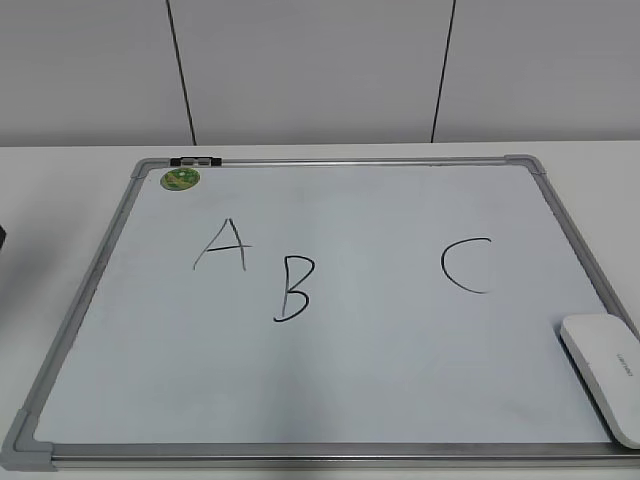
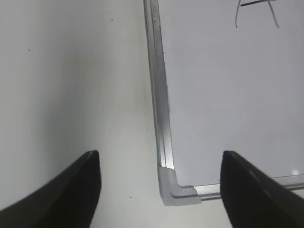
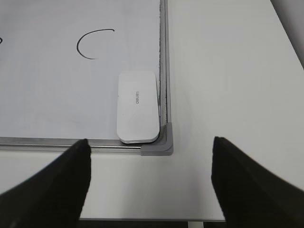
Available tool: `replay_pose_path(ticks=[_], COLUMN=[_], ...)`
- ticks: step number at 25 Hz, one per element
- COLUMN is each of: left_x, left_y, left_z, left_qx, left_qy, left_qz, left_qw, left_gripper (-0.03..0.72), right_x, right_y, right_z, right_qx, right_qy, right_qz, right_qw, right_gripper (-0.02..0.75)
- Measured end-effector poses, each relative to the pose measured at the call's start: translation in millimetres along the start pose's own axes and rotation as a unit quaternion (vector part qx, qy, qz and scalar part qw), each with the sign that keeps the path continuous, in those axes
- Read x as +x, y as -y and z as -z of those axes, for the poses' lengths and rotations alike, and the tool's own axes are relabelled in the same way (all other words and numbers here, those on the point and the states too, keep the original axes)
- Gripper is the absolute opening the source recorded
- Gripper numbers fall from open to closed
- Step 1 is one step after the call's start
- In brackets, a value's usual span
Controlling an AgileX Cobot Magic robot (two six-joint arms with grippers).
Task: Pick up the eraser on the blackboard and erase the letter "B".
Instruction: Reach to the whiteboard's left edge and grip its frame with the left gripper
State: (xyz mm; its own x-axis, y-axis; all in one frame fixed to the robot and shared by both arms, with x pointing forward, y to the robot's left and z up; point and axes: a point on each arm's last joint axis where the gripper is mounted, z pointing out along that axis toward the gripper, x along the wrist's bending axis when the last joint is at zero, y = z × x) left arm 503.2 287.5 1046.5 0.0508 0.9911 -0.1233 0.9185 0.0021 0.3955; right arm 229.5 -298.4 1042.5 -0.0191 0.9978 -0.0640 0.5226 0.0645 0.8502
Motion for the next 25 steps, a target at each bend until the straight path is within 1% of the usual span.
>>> replay_pose_path(ticks=[4, 7, 13, 19, 25], left_x=[3.8, 5.6, 8.9, 11.3, 12.7], left_y=[-23, -38, -57, -74, -87], left_z=[-31, -52, -98, -128, -146], left_qx=[0.027, 0.038, 0.070, 0.082, 0.095], left_qy=[0.000, 0.005, 0.018, 0.026, 0.031], left_qz=[0.001, 0.005, 0.008, 0.006, 0.005], left_qw=[1.000, 0.999, 0.997, 0.996, 0.995], left_gripper=[0.529, 0.526, 0.499, 0.478, 0.447], right_x=[0, 0, 0, 0, 0], right_y=[0, 0, 0, 0, 0], right_z=[0, 0, 0, 0, 0], right_qx=[0.000, 0.000, 0.000, 0.000, 0.000], right_qy=[0.000, 0.000, 0.000, 0.000, 0.000], right_qz=[0.000, 0.000, 0.000, 0.000, 0.000], right_qw=[1.000, 1.000, 1.000, 1.000, 1.000], right_gripper=[0.587, 0.586, 0.587, 0.587, 0.587])
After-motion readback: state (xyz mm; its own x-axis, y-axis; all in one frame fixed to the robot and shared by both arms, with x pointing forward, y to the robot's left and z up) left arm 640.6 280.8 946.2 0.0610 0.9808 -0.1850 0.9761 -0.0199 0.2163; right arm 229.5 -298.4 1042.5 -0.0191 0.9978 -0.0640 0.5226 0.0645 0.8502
